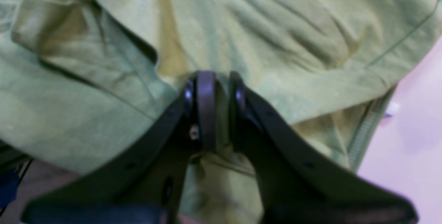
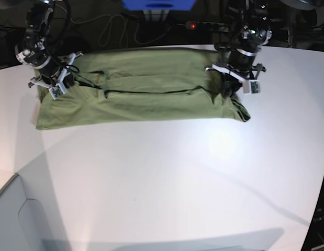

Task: Fold the T-shirt properly
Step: 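Carry the strip end with the left gripper toward the right gripper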

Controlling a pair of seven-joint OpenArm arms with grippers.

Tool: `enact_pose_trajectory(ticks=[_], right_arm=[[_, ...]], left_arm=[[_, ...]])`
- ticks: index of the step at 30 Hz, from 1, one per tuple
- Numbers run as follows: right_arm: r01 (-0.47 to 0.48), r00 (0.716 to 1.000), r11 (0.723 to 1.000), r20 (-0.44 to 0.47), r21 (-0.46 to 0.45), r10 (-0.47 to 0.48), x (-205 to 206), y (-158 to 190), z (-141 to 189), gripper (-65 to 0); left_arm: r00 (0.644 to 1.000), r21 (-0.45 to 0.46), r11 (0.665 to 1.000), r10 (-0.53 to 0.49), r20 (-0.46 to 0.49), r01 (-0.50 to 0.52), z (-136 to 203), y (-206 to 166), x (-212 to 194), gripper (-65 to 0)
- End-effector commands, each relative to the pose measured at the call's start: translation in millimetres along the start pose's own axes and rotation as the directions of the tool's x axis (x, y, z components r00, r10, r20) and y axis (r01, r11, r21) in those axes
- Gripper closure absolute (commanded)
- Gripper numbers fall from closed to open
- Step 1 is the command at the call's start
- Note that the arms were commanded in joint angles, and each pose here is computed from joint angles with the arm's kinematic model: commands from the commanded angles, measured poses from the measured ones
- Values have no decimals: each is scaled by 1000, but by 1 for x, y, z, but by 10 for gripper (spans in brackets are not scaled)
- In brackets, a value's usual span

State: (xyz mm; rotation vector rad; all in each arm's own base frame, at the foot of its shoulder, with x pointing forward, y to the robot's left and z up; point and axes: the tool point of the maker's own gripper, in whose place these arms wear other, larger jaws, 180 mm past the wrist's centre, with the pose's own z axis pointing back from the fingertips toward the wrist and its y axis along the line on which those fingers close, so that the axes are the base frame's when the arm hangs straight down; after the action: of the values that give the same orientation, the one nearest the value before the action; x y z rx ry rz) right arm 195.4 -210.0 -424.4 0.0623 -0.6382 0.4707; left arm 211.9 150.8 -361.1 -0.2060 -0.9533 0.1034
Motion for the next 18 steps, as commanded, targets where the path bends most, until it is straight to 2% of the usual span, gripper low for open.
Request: enact_pose_trajectory(ticks=[1,6,10,18], right_arm=[[-23,1000,1000,-5,2,23,1,-2,2,-48],[-23,1000,1000,-6,2,23,0,-2,2,-48],[-26,1000,1000,-8,0,26,0,-4,3,-48],[-34,999,999,-13,-4,34,-1,-6,4,-48]], left_arm=[[1000,-34,999,-4,21,5,1,-12,5,0],[1000,-185,983,-8,-4,8,-8,-68,-4,0],[1000,-304,952,-21,-9,18,-11,-113,-7,0],[996,-452,891,-70,-50,39,-18,-171,-26,0]])
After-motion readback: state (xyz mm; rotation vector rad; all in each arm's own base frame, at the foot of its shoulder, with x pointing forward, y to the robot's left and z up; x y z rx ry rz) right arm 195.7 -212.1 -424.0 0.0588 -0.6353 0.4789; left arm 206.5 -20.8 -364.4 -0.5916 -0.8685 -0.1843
